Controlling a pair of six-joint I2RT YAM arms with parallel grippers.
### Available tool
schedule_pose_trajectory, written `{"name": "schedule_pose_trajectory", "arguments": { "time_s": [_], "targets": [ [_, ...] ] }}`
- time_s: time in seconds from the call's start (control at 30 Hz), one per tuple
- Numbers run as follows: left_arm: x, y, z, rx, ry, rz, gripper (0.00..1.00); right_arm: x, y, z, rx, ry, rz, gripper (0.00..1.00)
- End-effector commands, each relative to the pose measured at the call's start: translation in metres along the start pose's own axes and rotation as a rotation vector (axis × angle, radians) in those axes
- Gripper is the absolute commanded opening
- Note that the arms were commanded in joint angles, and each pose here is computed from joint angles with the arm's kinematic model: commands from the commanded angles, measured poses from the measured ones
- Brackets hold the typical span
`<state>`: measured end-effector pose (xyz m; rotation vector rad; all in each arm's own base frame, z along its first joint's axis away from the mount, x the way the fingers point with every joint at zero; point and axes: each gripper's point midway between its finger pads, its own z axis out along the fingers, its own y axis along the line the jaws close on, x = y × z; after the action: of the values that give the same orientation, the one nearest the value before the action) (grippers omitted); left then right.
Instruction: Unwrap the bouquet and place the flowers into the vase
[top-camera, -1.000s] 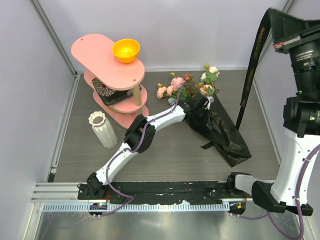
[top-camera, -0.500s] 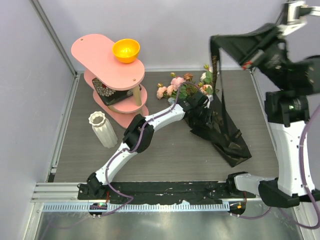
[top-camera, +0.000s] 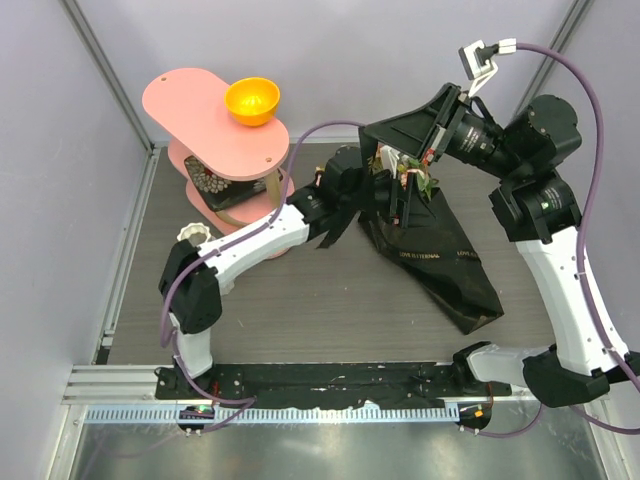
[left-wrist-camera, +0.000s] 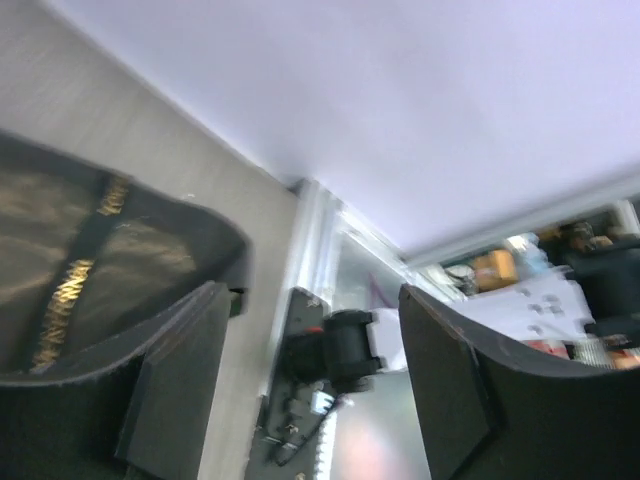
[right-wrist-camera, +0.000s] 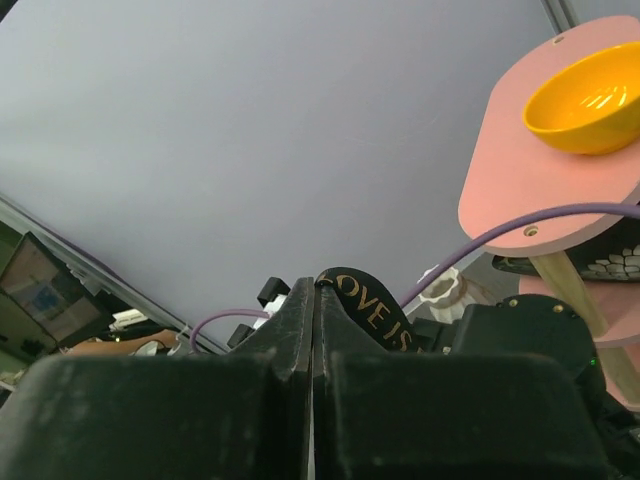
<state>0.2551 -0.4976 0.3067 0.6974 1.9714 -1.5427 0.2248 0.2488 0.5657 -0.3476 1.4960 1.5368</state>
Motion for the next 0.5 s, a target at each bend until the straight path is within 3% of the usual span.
{"name": "schedule_pose_trajectory", "arguments": {
  "time_s": [0.0, 0.13, 0.2, 0.23, 0.3, 0.33, 0.4, 0.47],
  "targets": [
    [0.026, -0.039, 0.001, 0.327, 0.043, -0.075, 0.71, -0.011, 0.031, -0.013, -0.053, -0.046, -0.11, 0.01],
    [0.051, -0.068, -0.02, 0.462, 0.108, -0.046, 0.67, -0.019, 0.03, -0.012, -0.027, -0.072, -0.12, 0.01],
    [0.069, -0.063, -0.025, 0.445, 0.151, -0.067, 0.58, -0.021, 0.029, -0.01, -0.026, -0.081, -0.116, 0.01],
    [0.072, -0.065, -0.034, 0.421, 0.154, -0.042, 0.51, -0.02, 0.025, -0.008, -0.017, -0.078, -0.106, 0.01],
    [0.097, -0.038, -0.046, 0.294, 0.207, -0.076, 0.46, -0.02, 0.016, -0.006, 0.009, -0.079, -0.099, 0.01],
    [0.095, -0.04, -0.059, 0.268, 0.191, 0.004, 0.43, -0.016, 0.008, -0.005, 0.024, -0.074, -0.089, 0.01],
    [0.119, -0.015, -0.078, 0.14, 0.27, -0.027, 0.42, -0.015, -0.004, -0.002, 0.057, -0.081, -0.074, 0.01],
    [0.122, 0.002, -0.093, 0.02, 0.299, 0.076, 0.41, -0.01, -0.015, 0.003, 0.062, -0.079, -0.052, 0.01]
  ]
}}
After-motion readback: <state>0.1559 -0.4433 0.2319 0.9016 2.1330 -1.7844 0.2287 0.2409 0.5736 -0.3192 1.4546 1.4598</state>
